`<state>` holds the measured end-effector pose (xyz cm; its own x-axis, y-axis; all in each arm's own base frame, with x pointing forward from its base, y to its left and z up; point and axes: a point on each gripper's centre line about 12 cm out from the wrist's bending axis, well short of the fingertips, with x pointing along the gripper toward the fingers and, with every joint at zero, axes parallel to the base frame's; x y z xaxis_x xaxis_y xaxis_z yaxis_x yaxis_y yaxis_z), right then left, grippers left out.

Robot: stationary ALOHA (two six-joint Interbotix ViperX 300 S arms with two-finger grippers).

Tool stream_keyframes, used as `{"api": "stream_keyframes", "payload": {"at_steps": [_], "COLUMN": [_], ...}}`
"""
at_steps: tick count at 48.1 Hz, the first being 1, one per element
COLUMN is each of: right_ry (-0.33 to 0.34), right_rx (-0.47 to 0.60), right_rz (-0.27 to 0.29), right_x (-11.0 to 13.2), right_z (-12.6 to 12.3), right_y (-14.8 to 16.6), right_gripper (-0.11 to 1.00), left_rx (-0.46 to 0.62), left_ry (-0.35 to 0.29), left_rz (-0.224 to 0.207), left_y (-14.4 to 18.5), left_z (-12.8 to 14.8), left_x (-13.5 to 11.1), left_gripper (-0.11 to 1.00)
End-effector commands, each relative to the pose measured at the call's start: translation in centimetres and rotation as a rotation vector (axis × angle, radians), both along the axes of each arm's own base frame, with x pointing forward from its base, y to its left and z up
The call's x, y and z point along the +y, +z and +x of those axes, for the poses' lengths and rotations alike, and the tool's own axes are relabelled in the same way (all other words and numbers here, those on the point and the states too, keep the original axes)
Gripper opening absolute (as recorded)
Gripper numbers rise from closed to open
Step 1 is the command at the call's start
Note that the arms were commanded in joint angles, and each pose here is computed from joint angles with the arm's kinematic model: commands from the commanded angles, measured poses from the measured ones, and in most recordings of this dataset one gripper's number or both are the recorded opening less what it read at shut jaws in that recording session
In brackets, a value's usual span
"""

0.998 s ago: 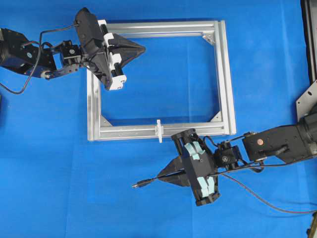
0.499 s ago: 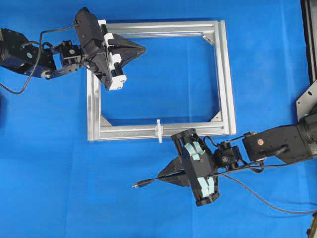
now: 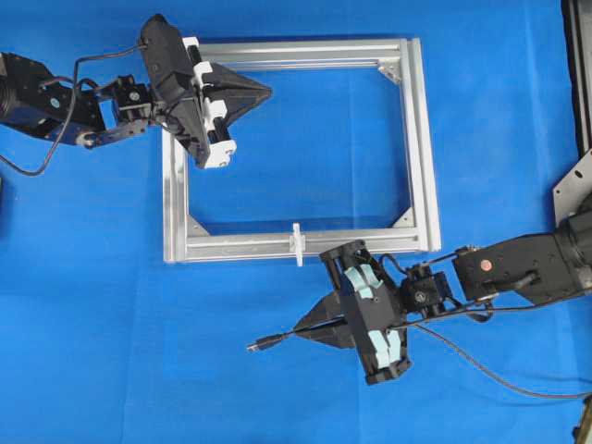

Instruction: Insert the wire through the string loop located in the center.

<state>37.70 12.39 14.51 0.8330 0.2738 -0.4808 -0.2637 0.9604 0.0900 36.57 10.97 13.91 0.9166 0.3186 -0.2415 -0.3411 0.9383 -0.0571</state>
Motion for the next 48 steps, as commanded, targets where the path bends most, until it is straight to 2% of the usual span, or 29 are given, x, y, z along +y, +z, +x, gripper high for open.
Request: {"api": "stream_keyframes", "payload": {"at_steps": [1,23,48], "right_ry": [0.004,0.002,-0.018], "right_rx": [-0.043,-0.033,0.033], "right_rz": [0.013,0.012,0.011], "right_x": [0.2,0.0,-2.2], "right_z": [0.3,-0.5,-6.7], "right_y": [1.5,1.3,0.2], "right_gripper": [-0.02,-0.02,-0.02], "left_rx": [-0.036,-0.037,-0.037], "left_ry": [-0.004,-0.003,-0.003], "left_rz": [0.012,0.011,0.011], "left_y": [1.3,1.3,1.3], "left_z": [0.2,0.2,0.2], "left_x": [0.0,0.0,0.0], "left_gripper": [0.00,0.00,0.00]}}
